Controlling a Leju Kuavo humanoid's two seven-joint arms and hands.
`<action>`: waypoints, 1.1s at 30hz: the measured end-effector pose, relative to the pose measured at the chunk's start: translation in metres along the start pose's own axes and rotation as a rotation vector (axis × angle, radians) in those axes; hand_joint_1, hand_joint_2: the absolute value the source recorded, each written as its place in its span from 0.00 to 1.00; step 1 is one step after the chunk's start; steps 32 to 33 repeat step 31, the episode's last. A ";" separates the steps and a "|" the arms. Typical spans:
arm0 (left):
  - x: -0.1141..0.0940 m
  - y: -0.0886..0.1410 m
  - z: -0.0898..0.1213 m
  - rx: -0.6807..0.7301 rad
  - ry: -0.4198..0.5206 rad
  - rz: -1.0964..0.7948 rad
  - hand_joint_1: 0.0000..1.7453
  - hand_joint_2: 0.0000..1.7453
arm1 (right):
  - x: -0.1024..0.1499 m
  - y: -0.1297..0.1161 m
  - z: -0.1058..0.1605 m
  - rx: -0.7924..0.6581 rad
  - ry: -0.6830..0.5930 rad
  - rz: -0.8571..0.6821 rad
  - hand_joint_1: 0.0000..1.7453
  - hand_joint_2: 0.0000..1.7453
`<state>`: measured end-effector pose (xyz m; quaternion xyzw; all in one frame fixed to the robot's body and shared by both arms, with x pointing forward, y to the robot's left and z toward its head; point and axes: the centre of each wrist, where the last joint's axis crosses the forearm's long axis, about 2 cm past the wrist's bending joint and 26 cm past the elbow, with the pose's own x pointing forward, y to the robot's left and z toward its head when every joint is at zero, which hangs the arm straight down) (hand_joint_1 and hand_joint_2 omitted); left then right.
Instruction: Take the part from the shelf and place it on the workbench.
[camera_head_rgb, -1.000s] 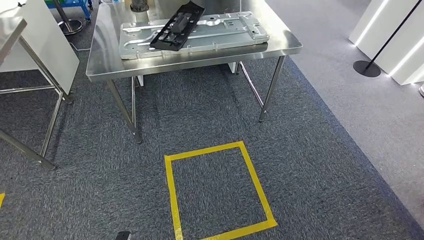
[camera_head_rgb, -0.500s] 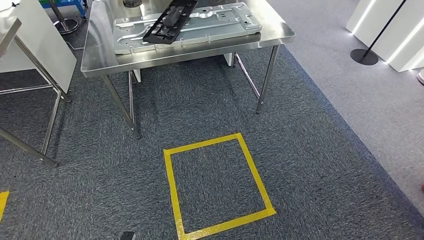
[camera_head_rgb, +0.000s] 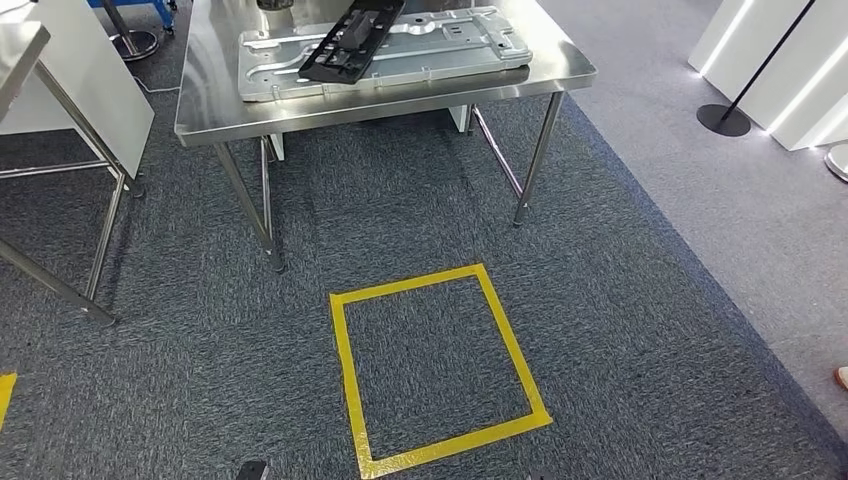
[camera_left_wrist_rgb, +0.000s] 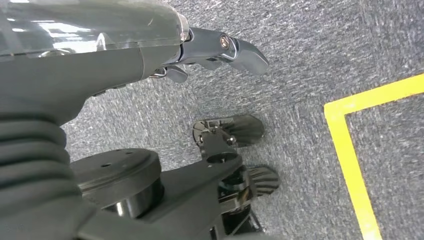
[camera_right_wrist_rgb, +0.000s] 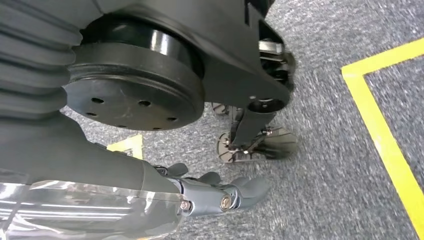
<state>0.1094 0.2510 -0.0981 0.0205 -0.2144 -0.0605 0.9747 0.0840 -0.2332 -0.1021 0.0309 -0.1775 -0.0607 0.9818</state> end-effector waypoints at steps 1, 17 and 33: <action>0.000 0.000 0.000 -0.002 0.000 0.000 0.00 1.00 | 0.000 0.000 0.000 -0.002 0.001 0.001 0.00 1.00; -0.021 0.006 0.004 -0.033 0.061 0.027 0.00 1.00 | -0.011 -0.007 0.002 0.034 0.021 -0.006 0.00 1.00; -0.083 0.018 0.021 -0.013 0.184 0.069 0.00 0.00 | 0.002 -0.029 0.001 -0.013 -0.040 0.040 0.00 0.00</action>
